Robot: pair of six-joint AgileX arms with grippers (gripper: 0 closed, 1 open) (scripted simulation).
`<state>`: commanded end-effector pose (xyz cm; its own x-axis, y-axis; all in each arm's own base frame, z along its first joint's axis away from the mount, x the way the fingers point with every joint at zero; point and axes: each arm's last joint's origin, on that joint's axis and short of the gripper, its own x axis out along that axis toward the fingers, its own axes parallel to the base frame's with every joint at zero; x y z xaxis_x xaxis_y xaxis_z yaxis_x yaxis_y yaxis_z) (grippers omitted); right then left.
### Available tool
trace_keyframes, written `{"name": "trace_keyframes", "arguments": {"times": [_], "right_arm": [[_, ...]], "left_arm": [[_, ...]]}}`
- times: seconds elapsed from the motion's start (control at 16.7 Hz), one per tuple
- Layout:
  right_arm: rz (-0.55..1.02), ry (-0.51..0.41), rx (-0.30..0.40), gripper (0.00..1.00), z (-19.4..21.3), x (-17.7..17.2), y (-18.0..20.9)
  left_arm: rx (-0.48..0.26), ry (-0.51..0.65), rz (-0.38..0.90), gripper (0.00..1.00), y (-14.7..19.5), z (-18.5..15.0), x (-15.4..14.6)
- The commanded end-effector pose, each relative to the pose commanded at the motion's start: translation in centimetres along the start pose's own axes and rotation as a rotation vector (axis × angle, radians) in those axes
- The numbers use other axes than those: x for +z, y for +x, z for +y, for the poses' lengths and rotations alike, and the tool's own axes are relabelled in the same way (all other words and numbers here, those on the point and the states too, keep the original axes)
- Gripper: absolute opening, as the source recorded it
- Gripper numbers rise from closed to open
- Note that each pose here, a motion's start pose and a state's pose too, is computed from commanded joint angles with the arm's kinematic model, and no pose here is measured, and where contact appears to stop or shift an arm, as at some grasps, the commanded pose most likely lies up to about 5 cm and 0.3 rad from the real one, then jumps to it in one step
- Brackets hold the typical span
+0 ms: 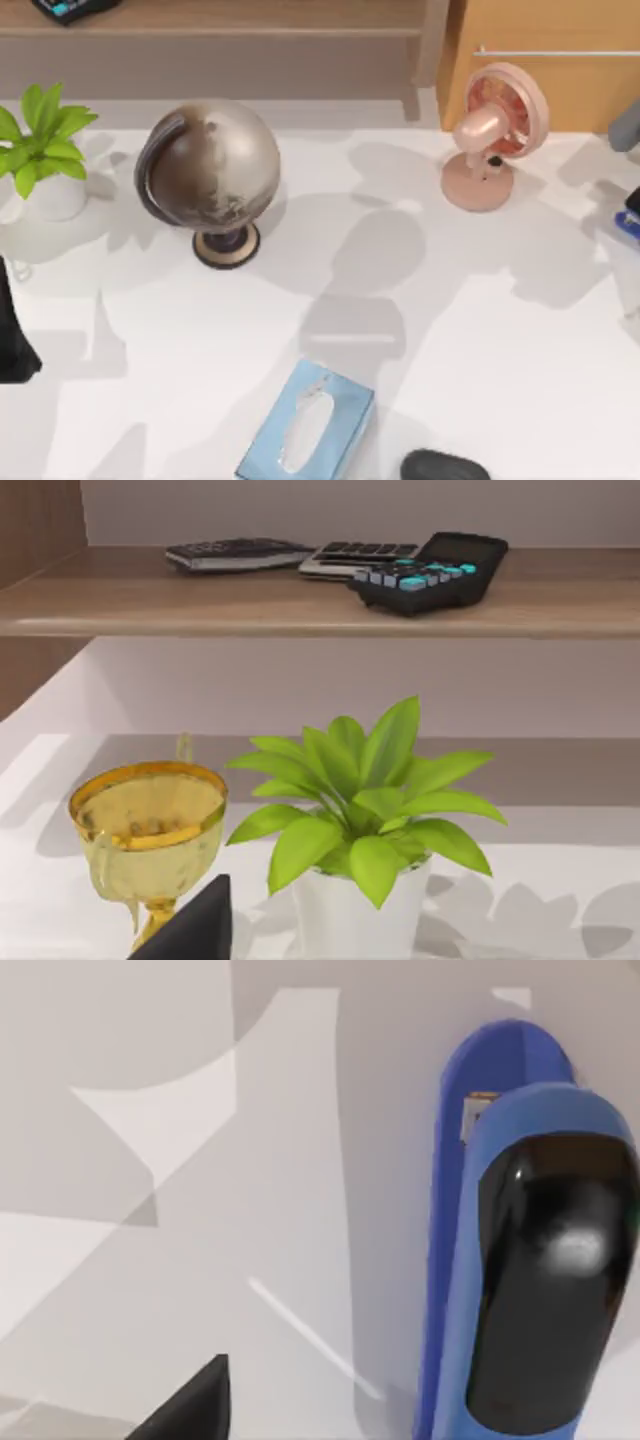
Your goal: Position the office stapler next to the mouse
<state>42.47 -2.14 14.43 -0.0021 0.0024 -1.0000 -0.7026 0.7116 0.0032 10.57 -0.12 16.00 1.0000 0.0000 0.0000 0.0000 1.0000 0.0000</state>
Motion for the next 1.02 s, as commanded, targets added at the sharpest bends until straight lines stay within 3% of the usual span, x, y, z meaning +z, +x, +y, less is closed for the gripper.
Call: {"name": "trace_keyframes", "arguments": {"times": [0.24, 0.48, 1.02], "right_arm": [[0.0, 0.0, 0.0, 1.0, 0.1, 0.0, 2.9], [0.0, 0.0, 0.0, 1.0, 0.1, 0.0, 3.1], [0.0, 0.0, 0.0, 0.32, 0.1, 0.0, 3.1]], "left_arm": [[0.0, 0.0, 0.0, 1.0, 0.0, 0.0, 0.0], [0.0, 0.0, 0.0, 1.0, 0.0, 0.0, 0.0], [0.0, 0.0, 0.0, 1.0, 0.0, 0.0, 0.0]]}}
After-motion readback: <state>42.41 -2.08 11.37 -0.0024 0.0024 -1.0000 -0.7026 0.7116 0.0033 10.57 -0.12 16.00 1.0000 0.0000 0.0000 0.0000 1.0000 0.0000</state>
